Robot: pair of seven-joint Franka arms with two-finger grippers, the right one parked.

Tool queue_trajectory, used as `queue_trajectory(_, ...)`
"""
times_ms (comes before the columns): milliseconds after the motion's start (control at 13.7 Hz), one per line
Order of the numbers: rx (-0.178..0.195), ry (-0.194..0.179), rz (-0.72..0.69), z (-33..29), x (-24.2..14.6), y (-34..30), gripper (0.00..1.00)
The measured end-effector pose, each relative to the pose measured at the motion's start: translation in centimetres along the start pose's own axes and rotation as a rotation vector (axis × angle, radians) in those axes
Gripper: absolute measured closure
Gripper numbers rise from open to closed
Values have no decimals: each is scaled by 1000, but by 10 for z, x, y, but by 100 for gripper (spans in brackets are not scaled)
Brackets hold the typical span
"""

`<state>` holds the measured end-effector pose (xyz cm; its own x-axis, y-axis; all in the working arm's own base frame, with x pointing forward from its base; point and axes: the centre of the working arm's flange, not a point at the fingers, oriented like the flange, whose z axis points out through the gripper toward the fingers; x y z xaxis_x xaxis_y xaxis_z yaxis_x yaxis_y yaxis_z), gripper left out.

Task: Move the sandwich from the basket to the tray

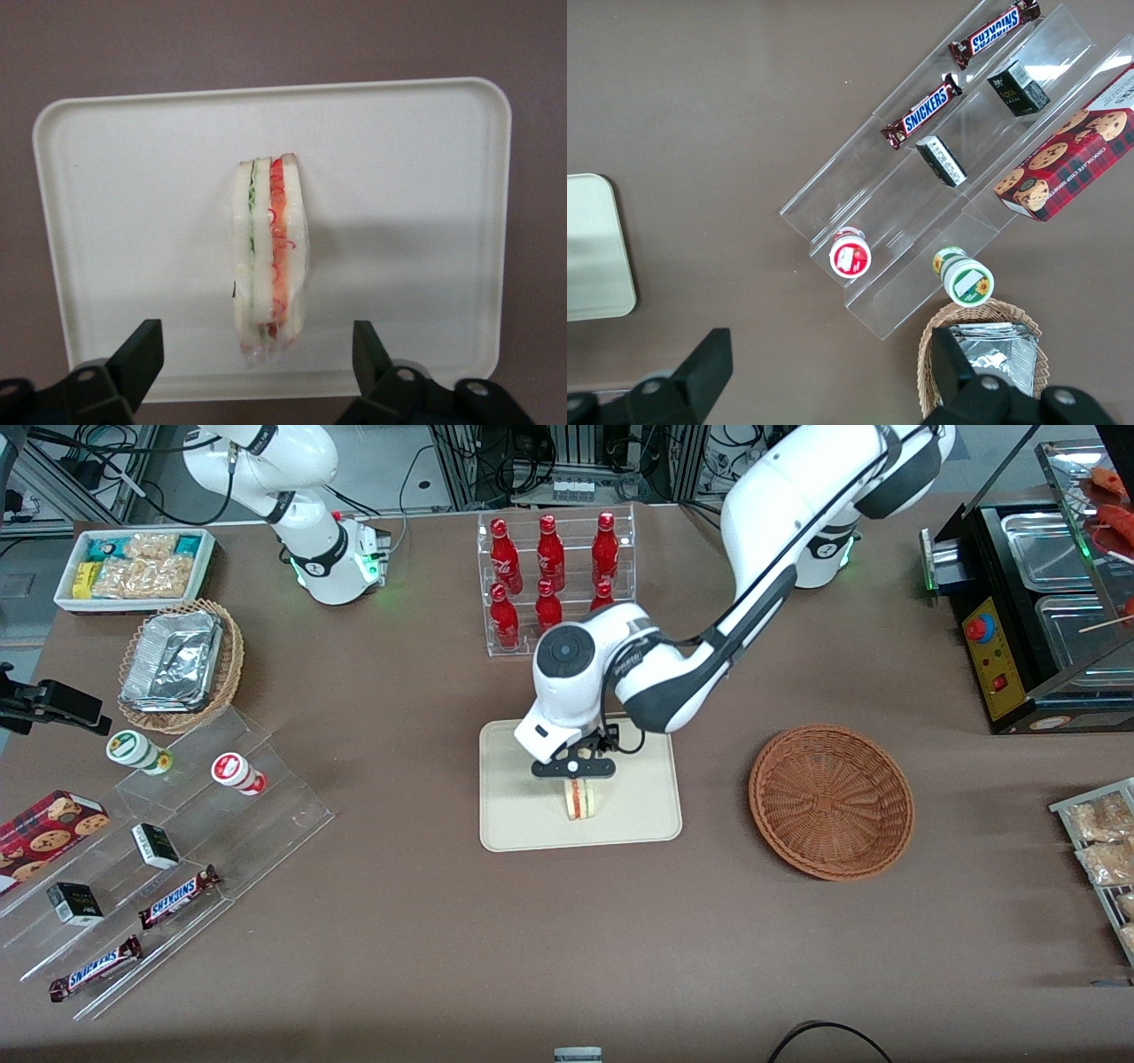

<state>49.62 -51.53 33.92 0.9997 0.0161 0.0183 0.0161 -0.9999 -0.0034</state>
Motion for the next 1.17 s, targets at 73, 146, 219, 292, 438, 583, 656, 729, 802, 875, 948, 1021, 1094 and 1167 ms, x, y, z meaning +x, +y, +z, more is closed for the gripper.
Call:
queue_trajectory(73, -10, 11, -14, -29, -1, -3, 0)
queue_trajectory(146, -23, 24, -30, -58, -2, -8, 0)
queue_trajectory(219, -28, 45, -45, -86, -1, -16, 0)
queue_trajectory(292, -20, 66, -63, -113, 0, -28, 0)
queue_trajectory(438, 12, 95, -120, -162, 7, -63, 0)
queue_trajectory(583, 27, 104, -187, -203, 19, -109, 0)
queue_trajectory(656, 35, 101, -199, -220, 25, -132, 0)
queue_trajectory(729, 43, 86, -202, -234, 28, -155, 0)
queue_trajectory(802, 44, 67, -200, -248, 32, -180, 0)
queue_trajectory(875, 41, 52, -189, -263, 36, -207, 0)
queue_trajectory(948, 39, 40, -177, -276, 39, -234, 0)
queue_trajectory(1021, 36, 28, -162, -288, 42, -261, 0)
queue_trajectory(1094, 36, 18, -148, -297, 44, -287, 0)
queue_trajectory(1167, 39, 10, -136, -303, 46, -309, 0)
